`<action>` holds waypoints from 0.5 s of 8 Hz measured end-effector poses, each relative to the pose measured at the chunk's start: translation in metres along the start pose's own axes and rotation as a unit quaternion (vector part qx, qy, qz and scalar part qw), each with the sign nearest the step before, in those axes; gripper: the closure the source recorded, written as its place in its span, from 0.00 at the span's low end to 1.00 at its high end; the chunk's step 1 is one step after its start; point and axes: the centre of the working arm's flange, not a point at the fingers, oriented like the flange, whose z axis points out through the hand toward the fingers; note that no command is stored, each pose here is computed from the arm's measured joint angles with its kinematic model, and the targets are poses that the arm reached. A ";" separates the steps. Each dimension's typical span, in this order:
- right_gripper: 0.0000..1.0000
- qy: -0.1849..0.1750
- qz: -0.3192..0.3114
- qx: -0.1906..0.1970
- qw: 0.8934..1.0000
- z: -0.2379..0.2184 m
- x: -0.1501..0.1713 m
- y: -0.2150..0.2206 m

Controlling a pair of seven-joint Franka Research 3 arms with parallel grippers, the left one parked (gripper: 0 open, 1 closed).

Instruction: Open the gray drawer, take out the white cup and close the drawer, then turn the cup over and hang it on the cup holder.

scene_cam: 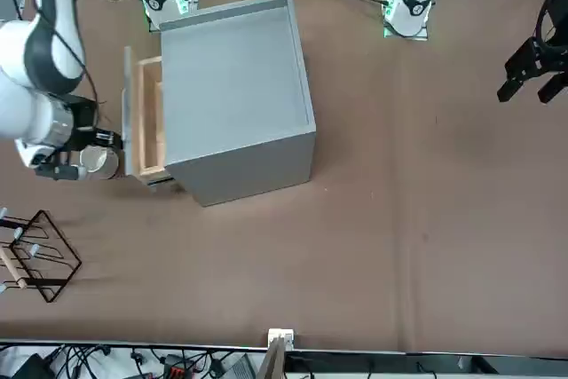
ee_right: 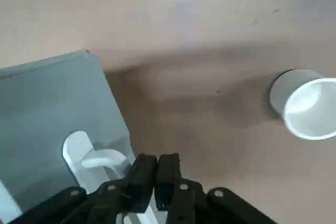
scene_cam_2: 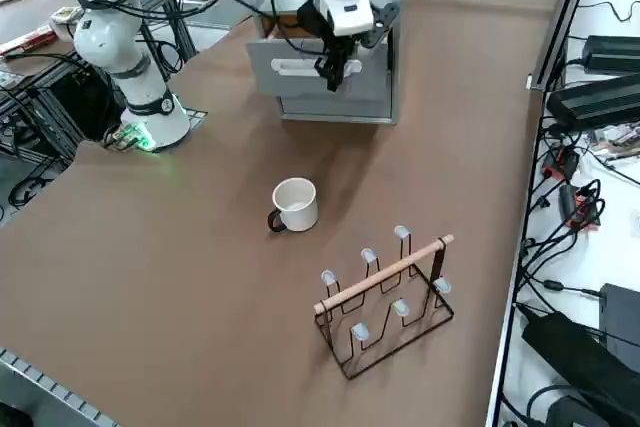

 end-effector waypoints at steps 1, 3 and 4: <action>0.93 -0.002 0.002 -0.001 1.000 0.002 -0.003 -0.014; 0.93 -0.010 0.002 0.021 1.000 0.007 -0.006 -0.028; 0.93 -0.015 0.002 0.034 0.999 0.010 -0.007 -0.034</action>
